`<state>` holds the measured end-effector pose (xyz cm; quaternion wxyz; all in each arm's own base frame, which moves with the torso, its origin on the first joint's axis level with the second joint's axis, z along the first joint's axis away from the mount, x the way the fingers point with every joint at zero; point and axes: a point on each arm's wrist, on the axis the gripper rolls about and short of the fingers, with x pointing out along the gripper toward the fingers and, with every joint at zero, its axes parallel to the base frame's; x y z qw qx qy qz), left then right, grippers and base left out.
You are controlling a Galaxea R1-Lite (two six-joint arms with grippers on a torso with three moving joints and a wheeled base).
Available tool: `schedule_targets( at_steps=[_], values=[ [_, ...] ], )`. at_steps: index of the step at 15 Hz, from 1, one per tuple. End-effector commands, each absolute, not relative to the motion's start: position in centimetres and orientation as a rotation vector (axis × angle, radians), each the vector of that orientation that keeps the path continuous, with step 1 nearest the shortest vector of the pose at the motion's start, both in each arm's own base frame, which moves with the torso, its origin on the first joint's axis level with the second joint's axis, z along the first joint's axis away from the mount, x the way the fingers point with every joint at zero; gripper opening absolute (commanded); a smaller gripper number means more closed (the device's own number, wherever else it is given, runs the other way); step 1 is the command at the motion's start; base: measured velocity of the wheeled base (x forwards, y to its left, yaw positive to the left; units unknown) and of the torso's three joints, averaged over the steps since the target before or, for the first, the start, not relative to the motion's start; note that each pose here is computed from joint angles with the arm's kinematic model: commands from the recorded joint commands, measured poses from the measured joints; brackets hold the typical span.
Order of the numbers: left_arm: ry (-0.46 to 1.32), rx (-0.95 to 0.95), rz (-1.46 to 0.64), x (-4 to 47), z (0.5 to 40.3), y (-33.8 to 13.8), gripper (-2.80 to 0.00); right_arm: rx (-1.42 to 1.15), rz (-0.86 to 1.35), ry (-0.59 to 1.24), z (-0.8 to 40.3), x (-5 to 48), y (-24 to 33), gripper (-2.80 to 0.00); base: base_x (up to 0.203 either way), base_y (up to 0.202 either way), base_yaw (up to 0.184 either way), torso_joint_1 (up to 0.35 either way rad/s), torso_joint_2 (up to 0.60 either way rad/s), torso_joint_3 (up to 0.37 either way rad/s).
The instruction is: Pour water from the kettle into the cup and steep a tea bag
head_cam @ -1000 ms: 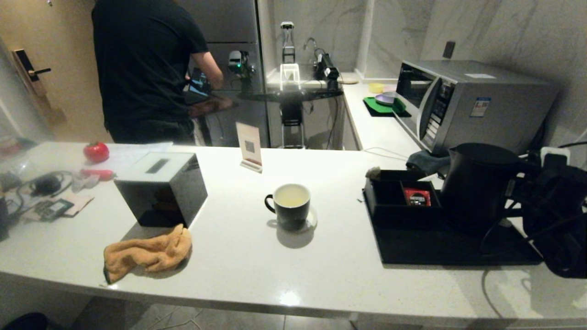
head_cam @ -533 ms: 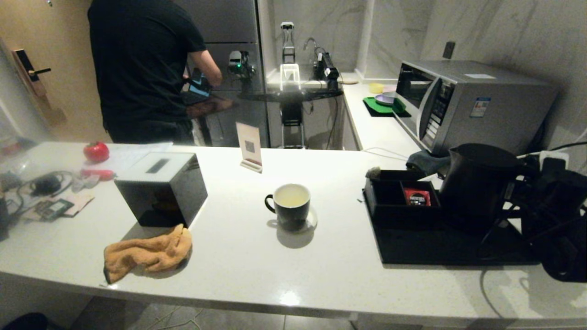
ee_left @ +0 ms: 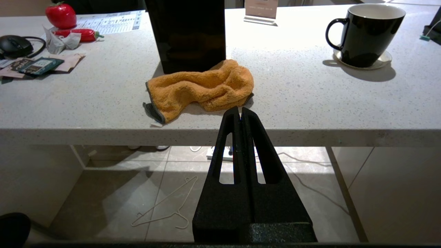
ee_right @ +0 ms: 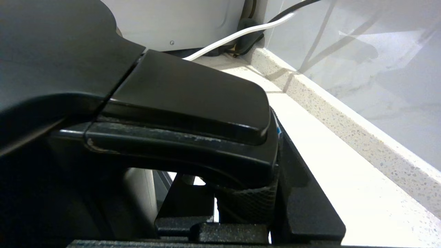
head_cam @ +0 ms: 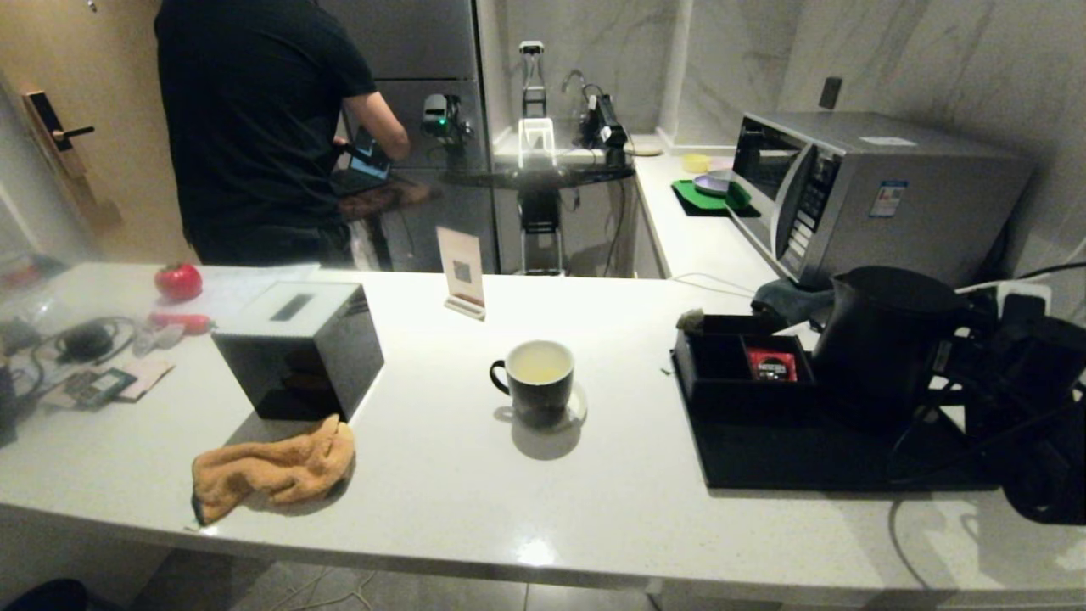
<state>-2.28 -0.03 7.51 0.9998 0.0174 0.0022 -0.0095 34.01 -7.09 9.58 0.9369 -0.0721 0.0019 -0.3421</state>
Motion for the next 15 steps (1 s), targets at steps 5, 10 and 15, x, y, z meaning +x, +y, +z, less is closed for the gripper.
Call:
schedule_targets(
  at_steps=[5,10,15],
  values=[
    [0.004,0.035,-0.018,-2.28,7.51,-0.03,-2.8,-0.146,-0.703,-0.013,9.65,34.03,-7.11,-2.8,0.0,0.0,0.0,0.0,0.0,0.0],
    [0.003,0.035,-0.018,-2.28,7.51,-0.03,-2.8,-0.149,-0.701,0.004,9.2,33.93,-7.04,0.0,0.0,0.0,0.0,0.0,0.0,0.0],
    [0.003,0.035,-0.018,-2.28,7.52,-0.03,-2.8,-0.15,-0.703,0.01,8.97,33.95,-7.09,0.0,0.0,0.0,0.0,0.0,0.0,0.0]
  ],
)
